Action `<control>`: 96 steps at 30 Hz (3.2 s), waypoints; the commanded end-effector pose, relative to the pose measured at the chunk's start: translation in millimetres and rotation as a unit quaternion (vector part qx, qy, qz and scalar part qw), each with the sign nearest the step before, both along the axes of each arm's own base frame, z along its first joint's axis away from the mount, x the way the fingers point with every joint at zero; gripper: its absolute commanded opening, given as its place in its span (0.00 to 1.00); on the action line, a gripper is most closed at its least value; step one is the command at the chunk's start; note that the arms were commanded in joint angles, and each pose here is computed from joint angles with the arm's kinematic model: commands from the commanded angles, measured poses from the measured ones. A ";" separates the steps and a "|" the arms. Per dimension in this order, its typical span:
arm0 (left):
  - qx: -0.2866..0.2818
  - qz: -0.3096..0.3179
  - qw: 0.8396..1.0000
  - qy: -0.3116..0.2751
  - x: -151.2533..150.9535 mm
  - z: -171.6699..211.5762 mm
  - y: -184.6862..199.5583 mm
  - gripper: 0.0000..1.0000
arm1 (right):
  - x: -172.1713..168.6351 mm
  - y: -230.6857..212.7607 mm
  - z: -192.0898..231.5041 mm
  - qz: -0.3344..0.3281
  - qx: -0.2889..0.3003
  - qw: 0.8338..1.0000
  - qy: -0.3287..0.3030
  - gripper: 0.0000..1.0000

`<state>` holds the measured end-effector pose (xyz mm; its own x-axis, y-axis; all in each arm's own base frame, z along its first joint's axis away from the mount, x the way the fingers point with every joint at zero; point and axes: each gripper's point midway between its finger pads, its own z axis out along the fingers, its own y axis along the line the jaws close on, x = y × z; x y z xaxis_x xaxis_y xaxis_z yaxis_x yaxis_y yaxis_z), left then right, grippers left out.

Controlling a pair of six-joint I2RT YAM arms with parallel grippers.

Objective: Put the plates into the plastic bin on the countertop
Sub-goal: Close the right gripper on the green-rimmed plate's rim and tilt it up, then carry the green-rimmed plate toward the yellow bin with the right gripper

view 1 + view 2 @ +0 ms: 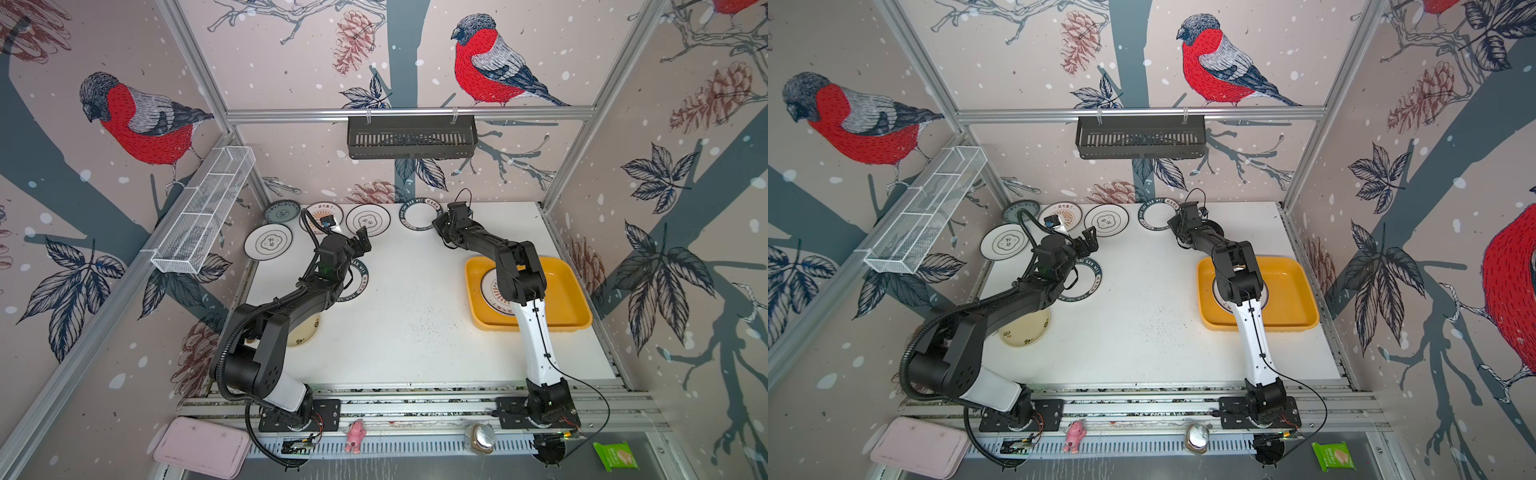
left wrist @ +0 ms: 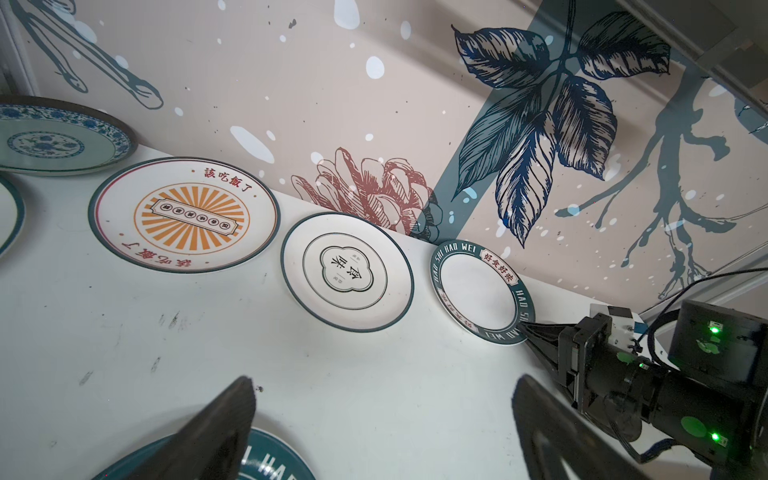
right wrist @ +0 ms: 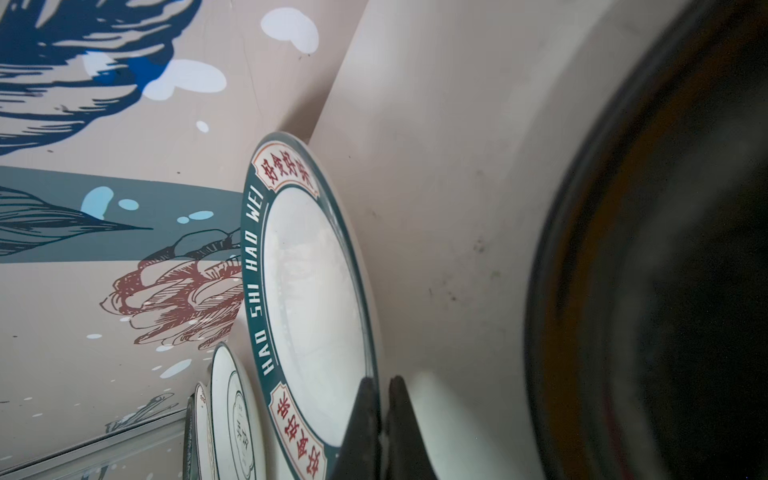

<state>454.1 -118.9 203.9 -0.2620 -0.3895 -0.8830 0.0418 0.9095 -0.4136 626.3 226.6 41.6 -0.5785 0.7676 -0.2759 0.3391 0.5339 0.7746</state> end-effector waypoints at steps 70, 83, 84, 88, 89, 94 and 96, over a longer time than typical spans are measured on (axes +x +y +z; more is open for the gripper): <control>-0.034 -0.250 0.967 0.024 -113.9 80.5 -45.0 0.96 | -271.5 46.4 194.7 0.208 -0.069 0.968 -0.124 0.02; -0.045 -0.304 0.952 0.003 -125.1 94.6 -59.0 0.97 | -311.5 -15.2 212.1 0.127 -0.079 0.980 -0.131 0.02; -0.045 -0.307 0.951 0.000 -126.2 95.8 -59.7 0.96 | -314.0 -18.1 213.1 0.124 -0.079 0.980 -0.132 0.02; -0.047 -0.313 0.948 -0.005 -129.2 99.4 -61.0 0.97 | -320.7 -30.3 214.2 0.106 -0.082 0.982 -0.134 0.02; -0.046 -0.313 0.949 -0.006 -129.6 100.0 -60.8 0.96 | -321.7 -33.4 214.7 0.102 -0.084 0.982 -0.135 0.02; -0.033 -0.308 0.951 -0.018 -133.3 109.3 -57.2 0.97 | -325.5 -54.6 209.8 0.079 -0.112 0.983 -0.125 0.02; -0.028 -0.301 0.953 -0.027 -134.4 113.5 -54.0 0.96 | -326.5 -65.9 206.9 0.068 -0.118 0.984 -0.119 0.02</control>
